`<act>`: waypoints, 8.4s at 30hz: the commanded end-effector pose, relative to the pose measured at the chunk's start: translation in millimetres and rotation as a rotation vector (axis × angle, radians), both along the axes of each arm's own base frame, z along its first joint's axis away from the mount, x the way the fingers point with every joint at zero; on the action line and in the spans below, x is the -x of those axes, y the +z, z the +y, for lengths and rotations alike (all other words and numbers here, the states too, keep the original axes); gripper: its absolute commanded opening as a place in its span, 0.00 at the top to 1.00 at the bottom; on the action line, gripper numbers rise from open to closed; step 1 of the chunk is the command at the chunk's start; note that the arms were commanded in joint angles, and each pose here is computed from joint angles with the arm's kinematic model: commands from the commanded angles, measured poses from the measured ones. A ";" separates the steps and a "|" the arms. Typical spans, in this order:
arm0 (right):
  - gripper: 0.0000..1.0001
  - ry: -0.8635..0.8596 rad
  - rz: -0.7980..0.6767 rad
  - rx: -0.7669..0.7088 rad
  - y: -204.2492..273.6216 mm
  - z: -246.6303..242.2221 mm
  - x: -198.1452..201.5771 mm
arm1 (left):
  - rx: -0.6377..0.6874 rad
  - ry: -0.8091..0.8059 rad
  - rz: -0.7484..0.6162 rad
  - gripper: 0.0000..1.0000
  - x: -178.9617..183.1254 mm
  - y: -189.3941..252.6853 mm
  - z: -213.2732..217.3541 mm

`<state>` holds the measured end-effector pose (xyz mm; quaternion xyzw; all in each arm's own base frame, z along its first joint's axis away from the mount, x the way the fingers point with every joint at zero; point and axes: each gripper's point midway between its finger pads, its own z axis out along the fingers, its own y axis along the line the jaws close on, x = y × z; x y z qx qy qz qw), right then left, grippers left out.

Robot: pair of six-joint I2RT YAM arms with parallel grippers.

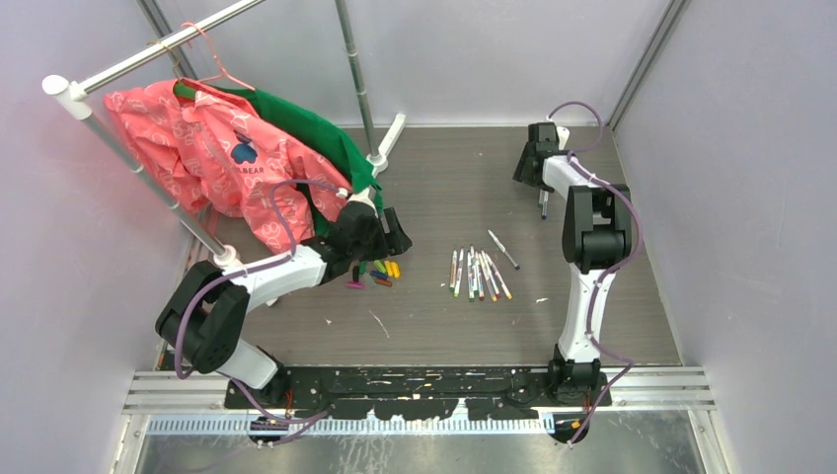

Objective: Open the pen caps

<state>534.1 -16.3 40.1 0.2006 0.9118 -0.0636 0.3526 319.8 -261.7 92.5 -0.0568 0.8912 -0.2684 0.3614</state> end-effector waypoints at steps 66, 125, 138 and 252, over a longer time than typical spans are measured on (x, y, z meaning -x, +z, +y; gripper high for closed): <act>0.99 0.632 -0.185 -0.293 117.8 244.3 197.8 | 0.262 0.069 -0.045 0.21 12.6 86.2 -5.2; 0.81 0.960 -0.171 -0.369 111.6 381.7 277.5 | 0.404 0.074 -0.030 1.00 14.3 73.8 -11.8; 0.76 0.946 -0.169 -0.343 99.6 380.1 267.9 | 0.449 0.057 -0.019 1.00 19.1 79.5 -16.1; 0.53 0.236 -0.162 0.086 82.3 137.7 181.3 | -0.032 0.084 -0.021 0.50 26.0 19.8 25.5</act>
